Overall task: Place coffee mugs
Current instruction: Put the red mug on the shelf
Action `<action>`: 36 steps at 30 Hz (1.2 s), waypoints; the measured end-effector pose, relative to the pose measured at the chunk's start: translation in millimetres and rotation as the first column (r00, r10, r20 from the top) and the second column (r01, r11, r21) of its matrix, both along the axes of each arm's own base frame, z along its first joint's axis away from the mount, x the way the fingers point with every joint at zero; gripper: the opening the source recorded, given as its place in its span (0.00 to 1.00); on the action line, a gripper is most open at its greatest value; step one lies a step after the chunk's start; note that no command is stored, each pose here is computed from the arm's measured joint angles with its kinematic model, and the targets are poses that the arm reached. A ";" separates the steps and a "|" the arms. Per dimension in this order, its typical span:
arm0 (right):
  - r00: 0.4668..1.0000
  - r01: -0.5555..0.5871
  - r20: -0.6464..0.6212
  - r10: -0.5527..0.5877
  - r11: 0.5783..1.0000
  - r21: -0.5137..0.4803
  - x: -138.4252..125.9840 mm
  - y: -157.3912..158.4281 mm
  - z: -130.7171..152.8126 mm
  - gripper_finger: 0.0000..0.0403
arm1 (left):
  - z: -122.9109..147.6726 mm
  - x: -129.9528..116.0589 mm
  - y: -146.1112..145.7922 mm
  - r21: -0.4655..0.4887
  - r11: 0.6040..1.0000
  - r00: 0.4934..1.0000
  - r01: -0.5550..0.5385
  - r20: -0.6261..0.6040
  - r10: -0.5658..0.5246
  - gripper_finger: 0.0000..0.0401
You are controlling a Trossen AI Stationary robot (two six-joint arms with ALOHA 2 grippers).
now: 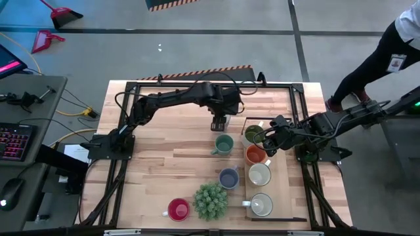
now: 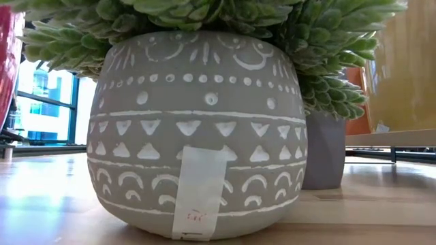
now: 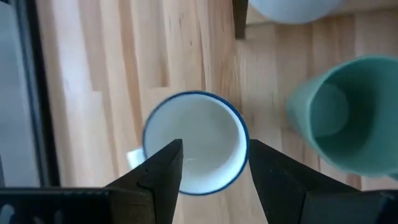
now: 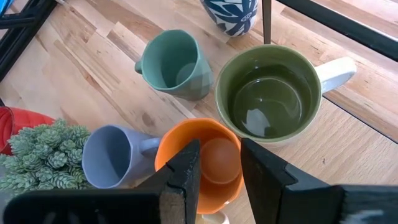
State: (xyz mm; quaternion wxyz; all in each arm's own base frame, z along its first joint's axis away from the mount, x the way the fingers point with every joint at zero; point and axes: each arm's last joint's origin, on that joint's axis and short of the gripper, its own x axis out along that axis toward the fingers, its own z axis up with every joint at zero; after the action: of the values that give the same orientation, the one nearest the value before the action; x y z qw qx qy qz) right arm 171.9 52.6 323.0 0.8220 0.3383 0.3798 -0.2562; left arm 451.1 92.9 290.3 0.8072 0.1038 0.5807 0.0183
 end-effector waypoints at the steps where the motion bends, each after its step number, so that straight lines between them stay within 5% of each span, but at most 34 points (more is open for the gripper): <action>1: 1.000 0.000 0.000 0.000 1.000 0.000 -0.1 0.0 0.0 0.23 | 6.4 -0.8 -0.7 0.006 1.000 1.000 0.011 0.009 -0.011 0.43; 7: 1.000 0.004 0.001 -0.004 1.000 0.003 0.0 0.0 0.0 0.23 | 37.5 -19.4 -3.9 0.081 0.990 0.993 0.115 -0.008 -0.115 0.43; 13: 1.000 0.014 0.008 -0.014 1.000 0.014 0.4 0.2 0.4 0.23 | 76.0 -52.4 0.2 0.222 0.974 0.999 0.051 -0.029 -0.045 0.43; 23: 1.000 0.015 0.008 -0.015 1.000 0.013 0.4 0.2 0.4 0.23 | 127.0 -99.0 8.2 0.221 0.970 0.991 -0.101 0.112 0.078 0.43; 31: 0.998 0.052 0.020 -0.053 0.998 0.039 0.9 0.0 0.7 0.23 | 131.2 -120.3 9.5 0.071 0.950 0.949 -0.305 0.101 0.298 0.43; 36: 0.998 0.046 0.033 -0.047 0.998 0.040 2.0 0.4 1.4 0.23 | 146.6 -134.6 -12.1 -0.151 0.976 0.973 -0.158 0.144 0.180 0.43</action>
State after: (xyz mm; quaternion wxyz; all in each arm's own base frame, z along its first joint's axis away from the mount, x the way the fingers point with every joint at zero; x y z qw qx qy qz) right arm 173.9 53.0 324.5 0.8154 0.3674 0.3625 -0.2620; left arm 316.5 80.9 436.9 0.8513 -0.0043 0.5218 0.0548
